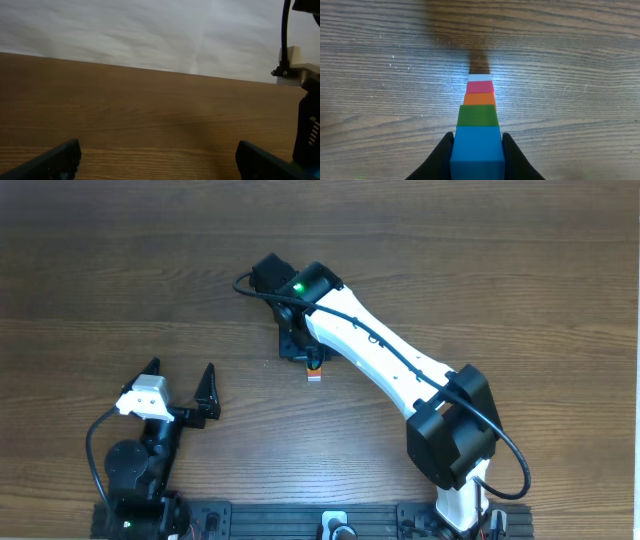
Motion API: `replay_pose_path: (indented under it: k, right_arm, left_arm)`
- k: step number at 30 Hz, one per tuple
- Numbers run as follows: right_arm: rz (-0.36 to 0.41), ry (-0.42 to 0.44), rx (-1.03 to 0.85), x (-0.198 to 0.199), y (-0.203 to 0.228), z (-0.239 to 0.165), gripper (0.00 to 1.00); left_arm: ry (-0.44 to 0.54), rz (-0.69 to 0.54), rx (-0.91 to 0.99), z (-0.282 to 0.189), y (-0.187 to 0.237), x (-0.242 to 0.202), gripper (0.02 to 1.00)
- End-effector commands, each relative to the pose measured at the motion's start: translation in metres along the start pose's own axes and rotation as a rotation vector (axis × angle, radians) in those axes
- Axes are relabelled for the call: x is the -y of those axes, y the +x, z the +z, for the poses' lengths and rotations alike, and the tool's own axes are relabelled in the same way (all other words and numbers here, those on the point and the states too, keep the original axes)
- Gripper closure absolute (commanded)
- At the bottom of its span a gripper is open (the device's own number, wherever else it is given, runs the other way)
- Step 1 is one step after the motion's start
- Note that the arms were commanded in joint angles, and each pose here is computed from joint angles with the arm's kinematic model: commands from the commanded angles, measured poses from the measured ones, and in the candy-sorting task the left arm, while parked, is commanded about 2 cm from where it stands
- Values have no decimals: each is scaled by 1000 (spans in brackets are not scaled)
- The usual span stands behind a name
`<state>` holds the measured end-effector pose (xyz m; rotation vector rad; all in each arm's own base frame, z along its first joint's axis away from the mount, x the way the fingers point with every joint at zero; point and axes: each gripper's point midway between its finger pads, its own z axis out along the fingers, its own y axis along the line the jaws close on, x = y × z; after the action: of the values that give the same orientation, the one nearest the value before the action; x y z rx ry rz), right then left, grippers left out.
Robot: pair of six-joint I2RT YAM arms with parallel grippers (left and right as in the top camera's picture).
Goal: Stack Cubes
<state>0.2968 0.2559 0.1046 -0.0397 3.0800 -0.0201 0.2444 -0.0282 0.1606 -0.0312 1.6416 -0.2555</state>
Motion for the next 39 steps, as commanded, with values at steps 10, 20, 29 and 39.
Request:
replay_pose_path:
  k: [10, 20, 29, 39]
  right_arm:
    - [11, 9, -23, 3, 2, 11, 678]
    - [12, 9, -23, 4, 1, 11, 432]
    - [25, -4, -6, 5, -5, 9, 7]
    - [16, 20, 78, 39, -46, -14, 9]
  left_arm:
    - [1, 15, 1, 0, 2, 0, 20]
    - [1, 15, 1, 0, 1, 0, 18]
    - [1, 15, 1, 0, 1, 0, 18]
    - [1, 15, 1, 0, 1, 0, 18]
